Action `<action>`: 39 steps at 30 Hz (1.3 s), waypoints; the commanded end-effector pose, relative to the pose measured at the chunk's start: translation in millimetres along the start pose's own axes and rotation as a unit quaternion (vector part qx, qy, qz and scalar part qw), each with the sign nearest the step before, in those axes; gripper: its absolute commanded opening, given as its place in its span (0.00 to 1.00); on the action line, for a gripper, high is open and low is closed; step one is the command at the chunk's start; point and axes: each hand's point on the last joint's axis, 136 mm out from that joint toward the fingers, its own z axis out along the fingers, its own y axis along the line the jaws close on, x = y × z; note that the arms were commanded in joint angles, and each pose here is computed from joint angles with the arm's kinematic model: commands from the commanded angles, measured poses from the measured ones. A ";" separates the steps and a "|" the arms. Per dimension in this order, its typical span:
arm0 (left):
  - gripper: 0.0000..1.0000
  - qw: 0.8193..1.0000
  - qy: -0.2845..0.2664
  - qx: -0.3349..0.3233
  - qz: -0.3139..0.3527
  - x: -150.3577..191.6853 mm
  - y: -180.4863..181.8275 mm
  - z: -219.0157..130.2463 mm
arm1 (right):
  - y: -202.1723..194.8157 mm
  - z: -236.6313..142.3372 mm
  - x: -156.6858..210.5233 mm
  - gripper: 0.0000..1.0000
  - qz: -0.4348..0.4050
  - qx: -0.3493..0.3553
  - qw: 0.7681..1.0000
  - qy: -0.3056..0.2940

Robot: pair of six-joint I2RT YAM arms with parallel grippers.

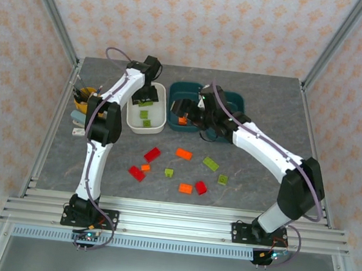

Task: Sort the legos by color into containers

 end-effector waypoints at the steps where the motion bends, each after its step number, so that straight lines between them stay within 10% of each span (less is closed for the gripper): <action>1: 0.64 1.000 -0.012 0.002 0.002 -9.7 -1.3 -9.7 | 17.2 3.0 -13.8 0.86 0.007 -0.026 1.000 -0.010; 9: 0.84 1.000 -0.014 0.004 -0.008 -9.0 -0.3 -18.8 | 1.7 -3.4 -10.3 0.86 -0.001 0.003 1.000 -0.006; 20: 0.88 0.992 -0.086 0.093 -0.028 10.2 -14.8 -127.4 | -56.0 -51.9 21.4 0.80 -0.084 0.143 0.985 0.039; 39: 0.89 0.950 -0.016 0.289 0.118 293.0 -11.8 -169.5 | -147.3 -91.2 209.4 0.63 -0.135 0.266 0.892 0.339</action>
